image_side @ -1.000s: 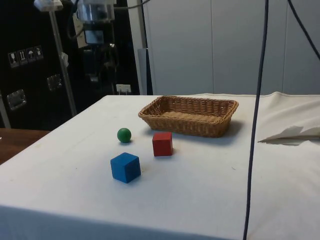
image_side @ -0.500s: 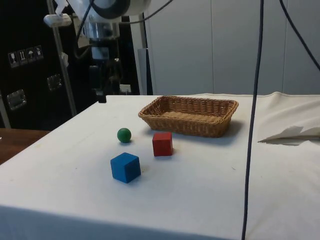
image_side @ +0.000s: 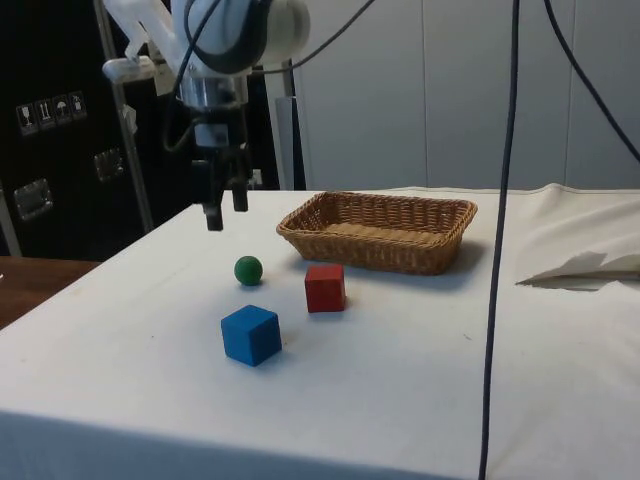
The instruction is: Place all non-red objects into the basket.
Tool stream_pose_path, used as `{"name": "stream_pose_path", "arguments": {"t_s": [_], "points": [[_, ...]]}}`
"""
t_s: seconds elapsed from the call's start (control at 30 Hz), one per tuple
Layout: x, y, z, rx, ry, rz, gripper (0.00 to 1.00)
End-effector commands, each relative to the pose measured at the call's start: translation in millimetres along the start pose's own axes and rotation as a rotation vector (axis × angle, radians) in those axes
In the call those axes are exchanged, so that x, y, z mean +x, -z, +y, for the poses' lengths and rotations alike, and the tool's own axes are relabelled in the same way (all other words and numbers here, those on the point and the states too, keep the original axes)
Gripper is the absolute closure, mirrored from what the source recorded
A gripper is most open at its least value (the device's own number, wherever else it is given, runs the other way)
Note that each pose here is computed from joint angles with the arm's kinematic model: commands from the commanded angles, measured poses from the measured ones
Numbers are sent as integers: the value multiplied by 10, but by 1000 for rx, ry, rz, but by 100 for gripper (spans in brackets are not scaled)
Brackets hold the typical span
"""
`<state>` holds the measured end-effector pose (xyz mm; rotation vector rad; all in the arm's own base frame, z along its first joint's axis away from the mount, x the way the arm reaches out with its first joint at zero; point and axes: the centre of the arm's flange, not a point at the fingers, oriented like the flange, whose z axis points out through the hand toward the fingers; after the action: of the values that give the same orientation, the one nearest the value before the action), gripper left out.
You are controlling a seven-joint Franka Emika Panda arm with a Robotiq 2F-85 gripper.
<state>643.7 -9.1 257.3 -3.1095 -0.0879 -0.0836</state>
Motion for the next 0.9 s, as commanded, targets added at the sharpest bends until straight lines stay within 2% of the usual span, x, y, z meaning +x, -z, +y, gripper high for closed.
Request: {"name": "stream_pose_path", "arguments": {"t_s": [0.0,0.1,0.13,0.17,0.33,0.37,0.4,0.47,0.63,0.67,0.7,0.87], "points": [[6,-34,-11,11,3,11,0],[-3,-138,-5,19,8,7,0],[-5,-112,7,8,4,-1,0],[-1,-157,-4,21,10,8,0],[-11,-279,-2,30,28,4,0],[-19,-261,10,20,24,-6,0],[-13,-303,-6,32,32,3,0],[-14,-339,-3,34,41,3,0],[-30,-463,0,39,68,-3,0],[-39,-446,11,29,63,-12,0],[-34,-487,1,40,72,-4,0],[-55,-588,16,50,97,-7,0]]}}
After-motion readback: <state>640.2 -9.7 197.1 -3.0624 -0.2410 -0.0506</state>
